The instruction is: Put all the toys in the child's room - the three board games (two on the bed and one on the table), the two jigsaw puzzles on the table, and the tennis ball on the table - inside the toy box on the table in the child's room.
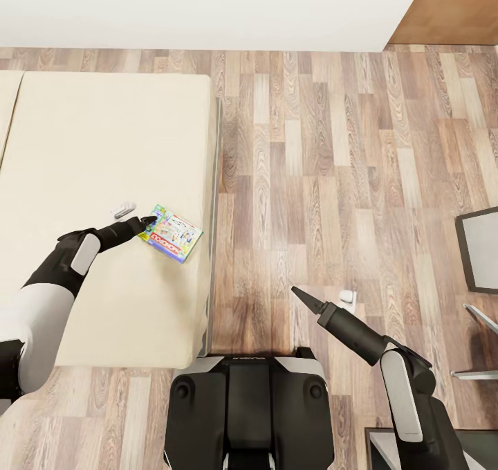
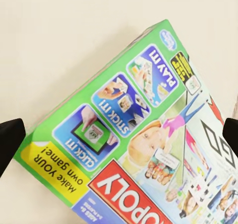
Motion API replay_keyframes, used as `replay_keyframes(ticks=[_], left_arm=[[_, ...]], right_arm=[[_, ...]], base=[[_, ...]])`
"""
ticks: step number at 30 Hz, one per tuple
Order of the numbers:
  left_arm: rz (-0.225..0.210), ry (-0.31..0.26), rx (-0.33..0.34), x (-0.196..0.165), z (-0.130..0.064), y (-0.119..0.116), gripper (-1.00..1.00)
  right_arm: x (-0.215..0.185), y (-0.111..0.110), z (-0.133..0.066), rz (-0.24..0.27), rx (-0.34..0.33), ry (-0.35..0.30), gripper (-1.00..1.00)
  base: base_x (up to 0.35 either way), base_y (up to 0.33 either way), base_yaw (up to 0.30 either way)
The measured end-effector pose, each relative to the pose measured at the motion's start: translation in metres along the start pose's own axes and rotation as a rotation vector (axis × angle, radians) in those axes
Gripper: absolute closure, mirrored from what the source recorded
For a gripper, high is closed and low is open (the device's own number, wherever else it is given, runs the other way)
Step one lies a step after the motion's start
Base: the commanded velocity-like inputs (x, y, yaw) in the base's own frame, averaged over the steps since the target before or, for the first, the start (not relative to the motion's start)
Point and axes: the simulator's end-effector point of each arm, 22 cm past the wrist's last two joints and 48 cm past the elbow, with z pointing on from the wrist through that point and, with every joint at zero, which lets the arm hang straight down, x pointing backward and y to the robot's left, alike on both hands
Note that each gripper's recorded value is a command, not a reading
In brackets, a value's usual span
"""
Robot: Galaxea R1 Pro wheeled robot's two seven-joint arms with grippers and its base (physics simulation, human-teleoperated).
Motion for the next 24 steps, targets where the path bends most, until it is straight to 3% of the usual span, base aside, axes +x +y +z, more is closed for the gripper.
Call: replay_keyframes(ticks=[10, 24], left_arm=[[0.007, -0.018, -0.010, -0.004, 0.000, 0.002, -1.00], [0.009, -0.039, -0.090, -0.008, -0.001, 0.020, -1.00]], right_arm=[[0.000, 0.000, 0.000, 0.000, -0.001, 0.000, -1.00], [0.000, 0.000, 0.000, -0.001, 0.000, 0.000, -1.00]], base=[[0.000, 0.000, 0.000], [0.000, 0.000, 0.000]])
